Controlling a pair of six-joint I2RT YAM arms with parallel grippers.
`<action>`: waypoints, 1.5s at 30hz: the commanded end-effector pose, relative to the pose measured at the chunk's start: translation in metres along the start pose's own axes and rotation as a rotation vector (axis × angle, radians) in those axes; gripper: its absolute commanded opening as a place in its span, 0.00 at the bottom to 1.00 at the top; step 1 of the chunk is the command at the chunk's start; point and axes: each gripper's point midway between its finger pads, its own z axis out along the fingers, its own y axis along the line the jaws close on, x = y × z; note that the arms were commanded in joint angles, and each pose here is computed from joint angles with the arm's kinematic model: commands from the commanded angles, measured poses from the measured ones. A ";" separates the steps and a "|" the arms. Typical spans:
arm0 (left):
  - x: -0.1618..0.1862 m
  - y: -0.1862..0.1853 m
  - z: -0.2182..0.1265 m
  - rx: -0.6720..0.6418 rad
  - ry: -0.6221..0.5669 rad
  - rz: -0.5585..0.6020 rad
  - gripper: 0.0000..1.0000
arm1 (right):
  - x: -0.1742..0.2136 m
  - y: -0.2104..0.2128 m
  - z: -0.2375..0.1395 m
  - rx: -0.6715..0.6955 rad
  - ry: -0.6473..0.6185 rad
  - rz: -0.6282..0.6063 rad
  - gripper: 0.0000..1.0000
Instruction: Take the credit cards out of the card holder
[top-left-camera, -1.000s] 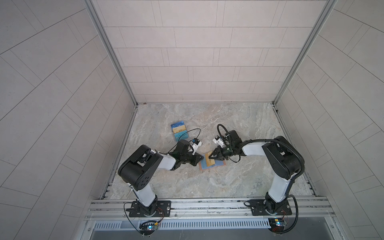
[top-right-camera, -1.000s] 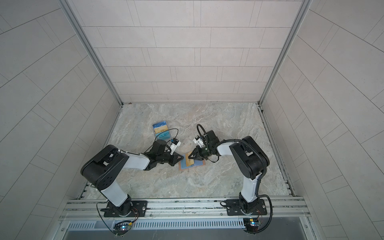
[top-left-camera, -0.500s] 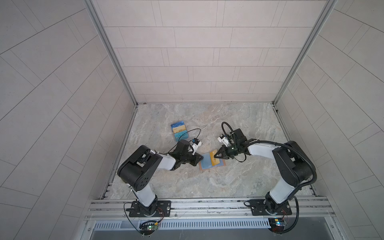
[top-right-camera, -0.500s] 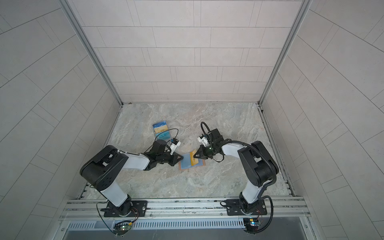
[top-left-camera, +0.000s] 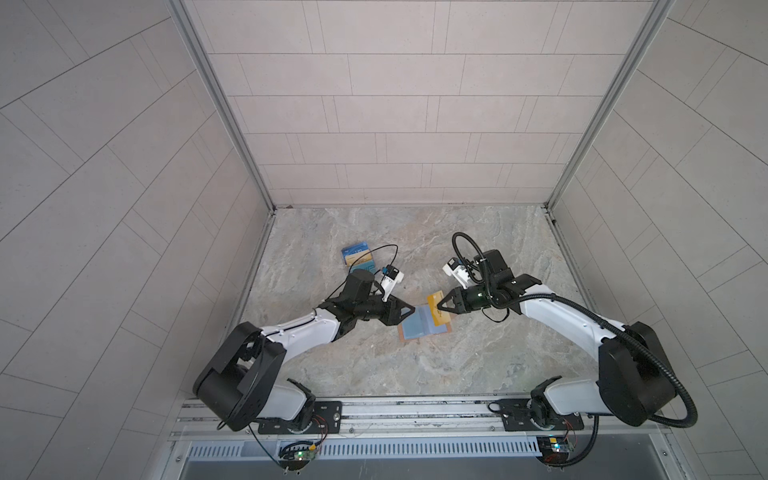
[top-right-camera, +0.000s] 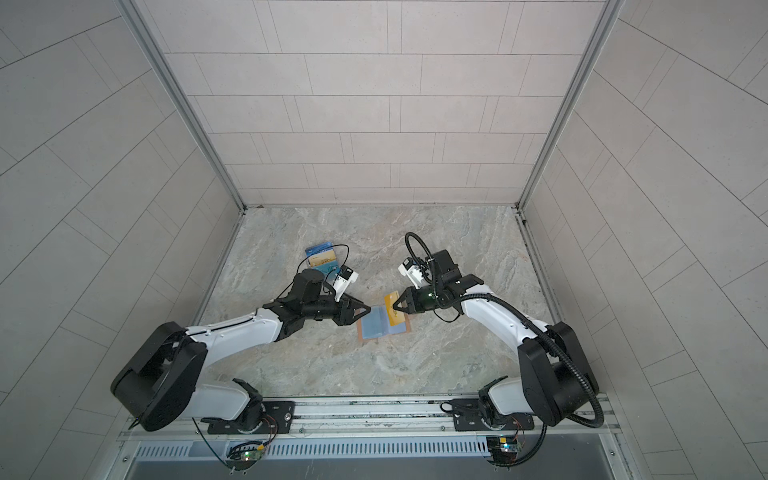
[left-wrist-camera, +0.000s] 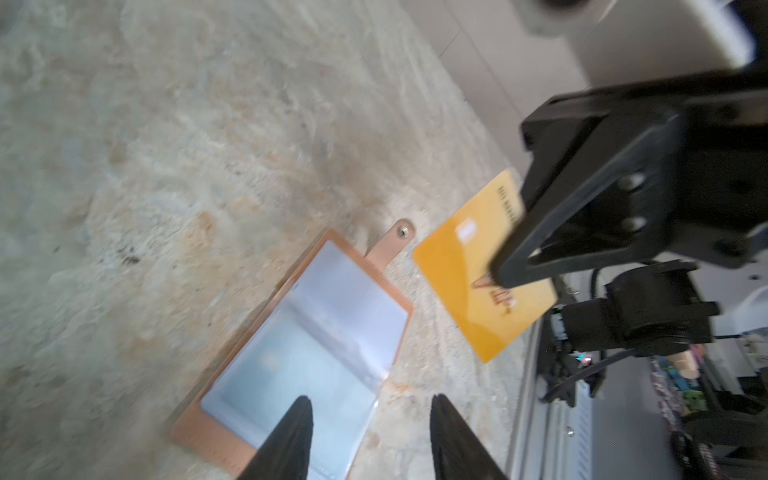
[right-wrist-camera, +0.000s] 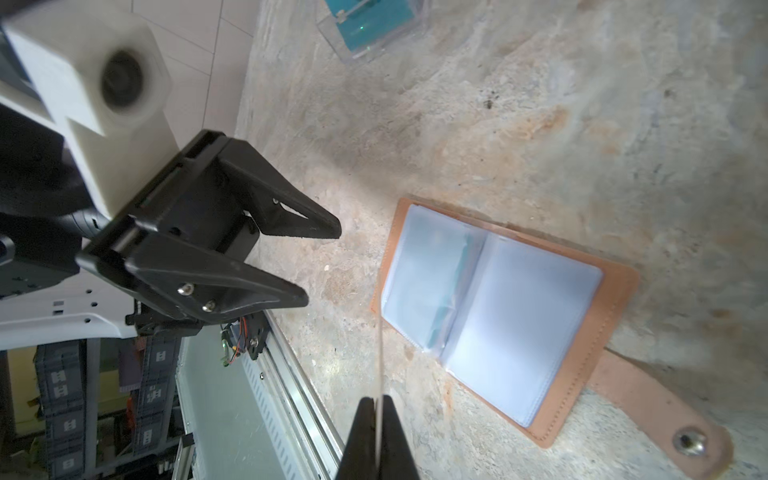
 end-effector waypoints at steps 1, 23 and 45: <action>-0.015 -0.040 -0.008 0.175 -0.008 0.011 0.51 | 0.005 0.030 -0.006 -0.105 0.028 -0.112 0.00; -0.016 -0.103 -0.037 0.412 0.028 0.054 0.20 | 0.017 0.091 -0.003 -0.249 0.097 -0.347 0.00; -0.067 -0.089 -0.042 0.243 -0.176 0.029 0.00 | -0.006 0.075 -0.024 -0.146 -0.194 -0.187 0.66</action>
